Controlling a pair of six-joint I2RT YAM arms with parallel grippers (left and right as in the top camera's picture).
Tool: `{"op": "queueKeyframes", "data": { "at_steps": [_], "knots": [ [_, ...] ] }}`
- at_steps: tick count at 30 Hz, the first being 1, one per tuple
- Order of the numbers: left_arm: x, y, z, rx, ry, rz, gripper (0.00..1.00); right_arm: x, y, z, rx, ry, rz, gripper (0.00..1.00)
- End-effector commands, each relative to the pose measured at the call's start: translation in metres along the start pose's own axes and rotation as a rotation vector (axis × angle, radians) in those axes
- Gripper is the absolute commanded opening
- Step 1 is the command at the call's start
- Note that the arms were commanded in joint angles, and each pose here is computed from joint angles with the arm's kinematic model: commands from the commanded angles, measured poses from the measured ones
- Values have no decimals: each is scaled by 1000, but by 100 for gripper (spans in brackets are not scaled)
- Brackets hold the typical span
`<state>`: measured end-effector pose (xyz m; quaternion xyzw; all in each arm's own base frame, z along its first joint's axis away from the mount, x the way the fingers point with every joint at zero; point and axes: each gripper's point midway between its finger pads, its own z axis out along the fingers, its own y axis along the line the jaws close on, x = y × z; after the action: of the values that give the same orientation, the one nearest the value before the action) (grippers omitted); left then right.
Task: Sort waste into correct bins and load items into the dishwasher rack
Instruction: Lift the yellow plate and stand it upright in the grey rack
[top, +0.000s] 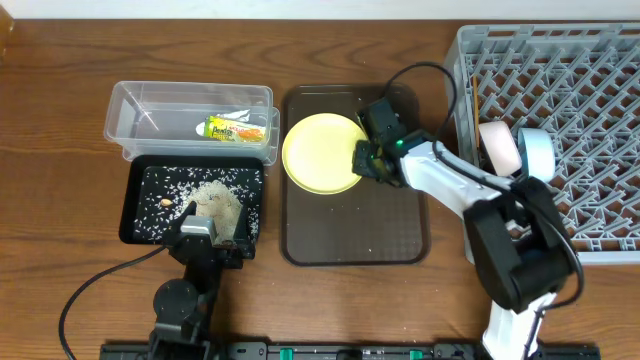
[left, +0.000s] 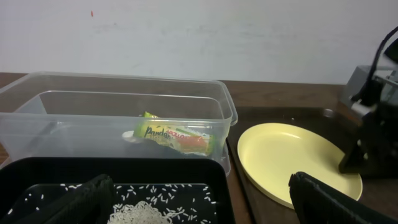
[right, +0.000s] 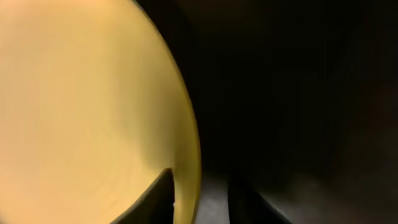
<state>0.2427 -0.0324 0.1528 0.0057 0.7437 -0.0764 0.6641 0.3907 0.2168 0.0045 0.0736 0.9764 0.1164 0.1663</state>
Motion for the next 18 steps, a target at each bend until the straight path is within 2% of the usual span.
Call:
{"op": "queueKeyframes", "data": {
  "at_steps": [1,5,9,14,18],
  "knots": [
    [16,5,1,-19,46,19,92,8,-1,7,2,34,32,5],
    [16,5,1,-19,47,18,92,-9,-12,-15,21,-7,60,1],
    [16,5,1,-19,46,18,92,-45,-42,-76,87,-139,61,1],
    [16,5,1,-19,47,18,92,-88,-107,-199,302,-421,11,1],
    [16,5,1,-19,46,18,92,-101,-165,-307,599,-666,-4,1]
  ]
}}
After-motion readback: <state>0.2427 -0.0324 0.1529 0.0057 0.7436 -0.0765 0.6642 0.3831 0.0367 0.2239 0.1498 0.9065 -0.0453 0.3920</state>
